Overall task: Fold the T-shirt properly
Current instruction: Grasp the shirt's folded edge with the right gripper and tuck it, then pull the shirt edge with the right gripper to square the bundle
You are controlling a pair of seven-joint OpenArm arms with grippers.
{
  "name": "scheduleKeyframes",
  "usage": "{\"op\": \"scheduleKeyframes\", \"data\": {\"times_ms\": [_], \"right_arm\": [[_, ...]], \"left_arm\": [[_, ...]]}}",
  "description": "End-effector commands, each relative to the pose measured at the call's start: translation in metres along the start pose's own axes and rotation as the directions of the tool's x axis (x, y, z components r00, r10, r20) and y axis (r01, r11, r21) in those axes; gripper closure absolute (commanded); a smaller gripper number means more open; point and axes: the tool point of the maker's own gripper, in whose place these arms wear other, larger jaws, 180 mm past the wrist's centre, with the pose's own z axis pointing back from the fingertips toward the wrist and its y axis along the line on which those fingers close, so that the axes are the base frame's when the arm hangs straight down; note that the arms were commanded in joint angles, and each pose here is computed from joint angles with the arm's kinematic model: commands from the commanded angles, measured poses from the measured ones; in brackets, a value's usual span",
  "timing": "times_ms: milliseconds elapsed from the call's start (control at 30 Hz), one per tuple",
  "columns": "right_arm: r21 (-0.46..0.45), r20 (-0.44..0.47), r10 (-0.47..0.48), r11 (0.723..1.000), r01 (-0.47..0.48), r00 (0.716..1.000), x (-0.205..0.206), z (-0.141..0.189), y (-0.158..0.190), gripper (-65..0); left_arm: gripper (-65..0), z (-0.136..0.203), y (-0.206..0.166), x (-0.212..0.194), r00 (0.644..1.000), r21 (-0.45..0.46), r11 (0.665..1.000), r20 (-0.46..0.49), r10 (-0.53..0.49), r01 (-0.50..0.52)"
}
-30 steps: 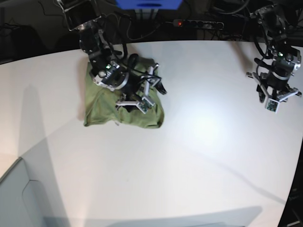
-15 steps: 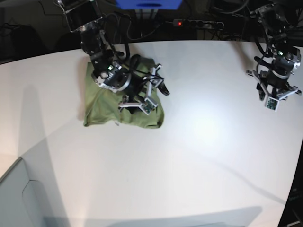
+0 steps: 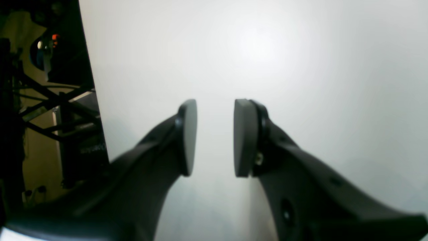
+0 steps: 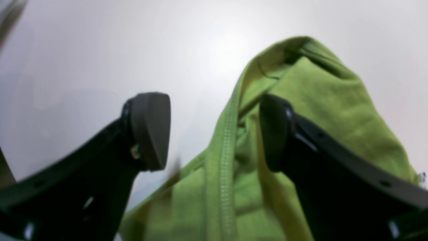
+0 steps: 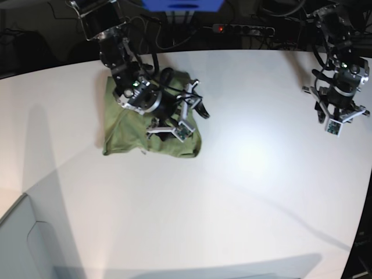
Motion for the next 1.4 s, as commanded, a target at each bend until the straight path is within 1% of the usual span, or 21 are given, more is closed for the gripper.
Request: {"op": "scheduleKeyframes", "data": {"times_ms": [0, 100, 167, 233, 467, 500, 667, 833, 1033, 1367], "right_arm": [[0.002, 0.055, 0.005, 1.0, -0.005, 0.998, 0.017, 0.001, -0.001, -36.8], [0.006, 0.037, -0.004, 1.0, 0.004, 0.999, 0.01, -0.001, -0.001, -29.2], [0.011, 0.014, -0.015, 1.0, 0.015, 1.0, 0.002, -0.004, 0.0, -25.9], [0.013, 0.003, -0.021, 1.0, 0.021, 1.0, -0.003, -0.006, 0.0, -25.6], [0.013, 0.009, -0.019, 1.0, 0.019, 1.0, -0.001, -0.005, 0.0, -24.7], [0.012, 0.01, -0.018, 1.0, 0.018, 1.0, 0.0, -0.005, 0.0, -23.7], [0.011, 0.01, -0.019, 1.0, 0.019, 1.0, 0.0, -0.005, -0.001, -10.6], [0.003, 0.019, -0.014, 1.0, 0.014, 1.0, 0.004, -0.005, -0.005, 0.0], [-0.012, 0.059, 0.004, 1.0, -0.004, 0.998, 0.02, 0.001, -0.008, -0.2], [-0.101, 0.069, -0.042, 0.994, 0.049, 0.997, 0.016, 0.013, -0.044, -0.5]], "left_arm": [[-18.0, 0.003, 0.008, 0.01, 0.999, 0.022, 1.0, 0.036, -0.007, 0.006], [-18.0, 0.003, 0.005, 0.01, 0.999, 0.019, 1.0, 0.039, 0.002, -0.003], [-18.0, 0.003, 0.005, 0.011, 0.999, 0.018, 1.0, 0.041, 0.003, -0.004], [-18.0, 0.003, 0.005, 0.011, 0.999, 0.018, 1.0, 0.042, 0.005, -0.006], [-18.0, 0.002, 0.005, 0.013, 0.999, 0.019, 1.0, 0.048, 0.005, -0.006], [-18.0, 0.002, 0.005, 0.013, 0.999, 0.019, 1.0, 0.048, 0.005, -0.006], [-18.0, 0.002, 0.005, 0.013, 0.999, 0.019, 1.0, 0.048, 0.005, -0.006], [-18.0, 0.002, 0.005, 0.013, 0.999, 0.019, 1.0, 0.05, 0.005, -0.006], [-18.0, 0.002, 0.005, 0.013, 0.999, 0.018, 1.0, 0.048, 0.006, -0.007], [-18.0, 0.002, 0.005, 0.013, 0.999, 0.019, 1.0, 0.05, 0.006, -0.007]]}}
